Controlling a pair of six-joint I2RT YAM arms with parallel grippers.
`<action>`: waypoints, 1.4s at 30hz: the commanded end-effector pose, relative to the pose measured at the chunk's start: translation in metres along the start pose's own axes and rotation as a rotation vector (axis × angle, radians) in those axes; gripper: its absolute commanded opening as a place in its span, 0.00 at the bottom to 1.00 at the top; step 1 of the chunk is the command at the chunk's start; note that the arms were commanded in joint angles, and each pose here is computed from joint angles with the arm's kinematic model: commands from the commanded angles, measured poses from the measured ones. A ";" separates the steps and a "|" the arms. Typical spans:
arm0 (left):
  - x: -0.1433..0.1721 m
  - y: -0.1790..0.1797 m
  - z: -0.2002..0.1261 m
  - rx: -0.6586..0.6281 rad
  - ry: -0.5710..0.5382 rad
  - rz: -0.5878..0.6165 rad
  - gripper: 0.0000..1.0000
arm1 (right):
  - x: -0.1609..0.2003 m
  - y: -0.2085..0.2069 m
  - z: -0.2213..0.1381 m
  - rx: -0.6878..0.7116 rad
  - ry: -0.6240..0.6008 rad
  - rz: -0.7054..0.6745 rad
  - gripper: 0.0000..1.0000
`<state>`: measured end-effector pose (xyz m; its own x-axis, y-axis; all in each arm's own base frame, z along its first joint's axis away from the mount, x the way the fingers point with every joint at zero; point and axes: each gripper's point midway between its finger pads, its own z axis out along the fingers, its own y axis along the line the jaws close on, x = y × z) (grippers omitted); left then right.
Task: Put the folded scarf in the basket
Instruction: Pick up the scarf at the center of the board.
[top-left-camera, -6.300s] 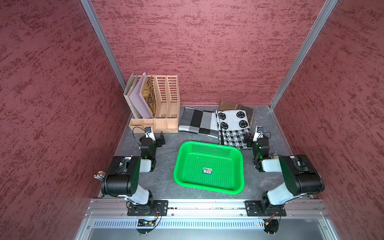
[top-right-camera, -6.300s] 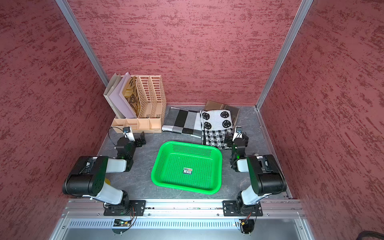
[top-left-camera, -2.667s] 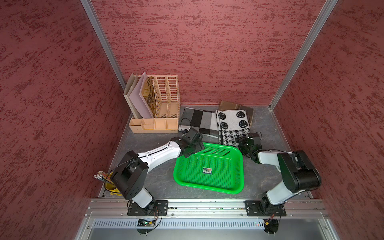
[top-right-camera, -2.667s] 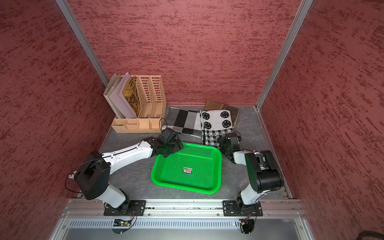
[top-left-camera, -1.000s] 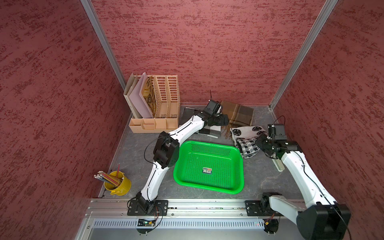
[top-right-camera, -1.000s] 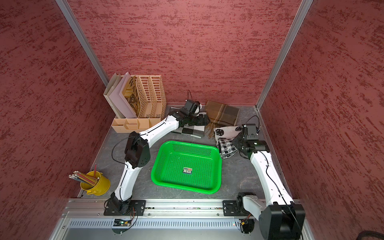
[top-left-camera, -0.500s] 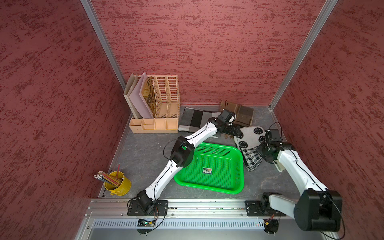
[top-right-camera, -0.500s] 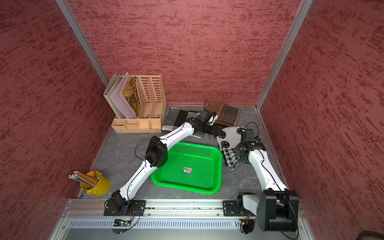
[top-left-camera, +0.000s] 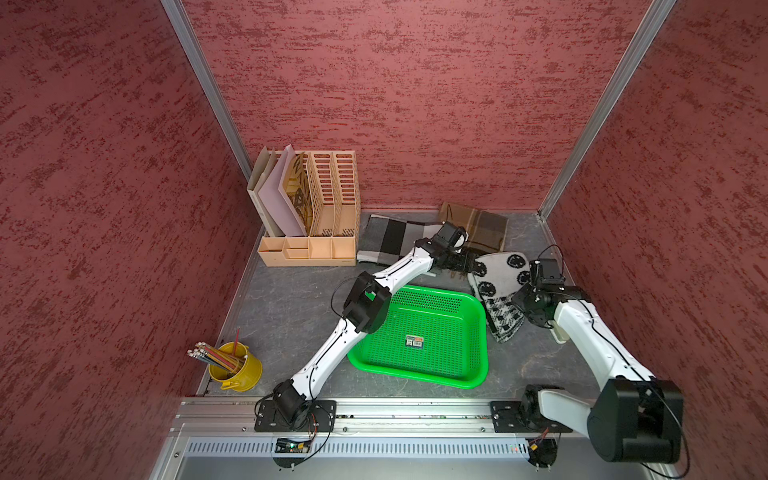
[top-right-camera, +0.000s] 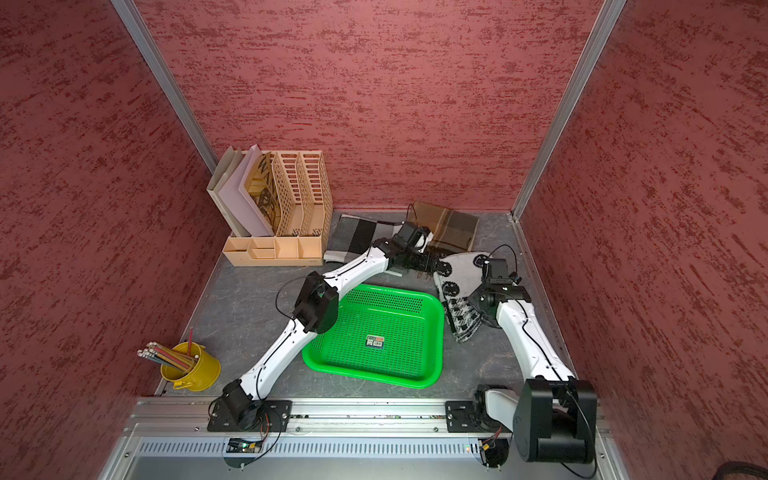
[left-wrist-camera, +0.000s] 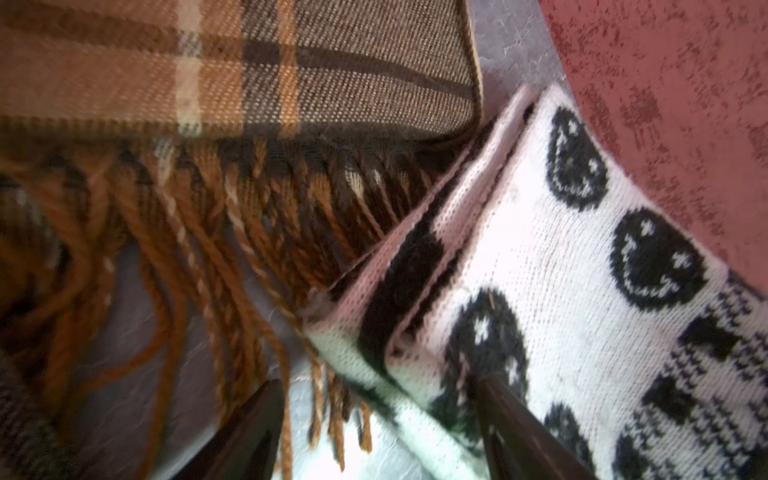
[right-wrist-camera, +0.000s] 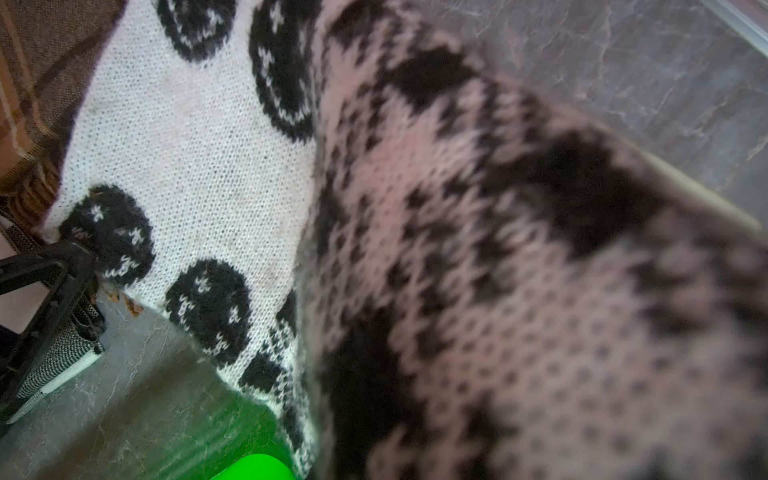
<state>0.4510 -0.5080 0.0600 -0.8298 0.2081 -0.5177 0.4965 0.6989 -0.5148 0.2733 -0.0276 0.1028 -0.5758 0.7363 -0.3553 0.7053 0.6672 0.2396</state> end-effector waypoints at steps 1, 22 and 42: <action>-0.005 -0.008 0.010 0.054 -0.029 -0.017 0.71 | -0.012 0.004 -0.002 -0.016 -0.051 0.007 0.00; -0.032 -0.038 -0.018 0.110 -0.097 0.020 0.00 | -0.020 0.009 -0.007 -0.026 -0.076 -0.006 0.00; -0.080 -0.099 -0.092 0.164 -0.250 0.108 0.00 | -0.064 0.040 -0.076 -0.134 -0.218 -0.034 0.00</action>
<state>0.4421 -0.5329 0.1527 -0.7632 0.1391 -0.6311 0.5740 0.5944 -0.5632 0.3024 -0.0307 0.1720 -0.5350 0.6982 -0.4757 0.6333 0.7041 0.3212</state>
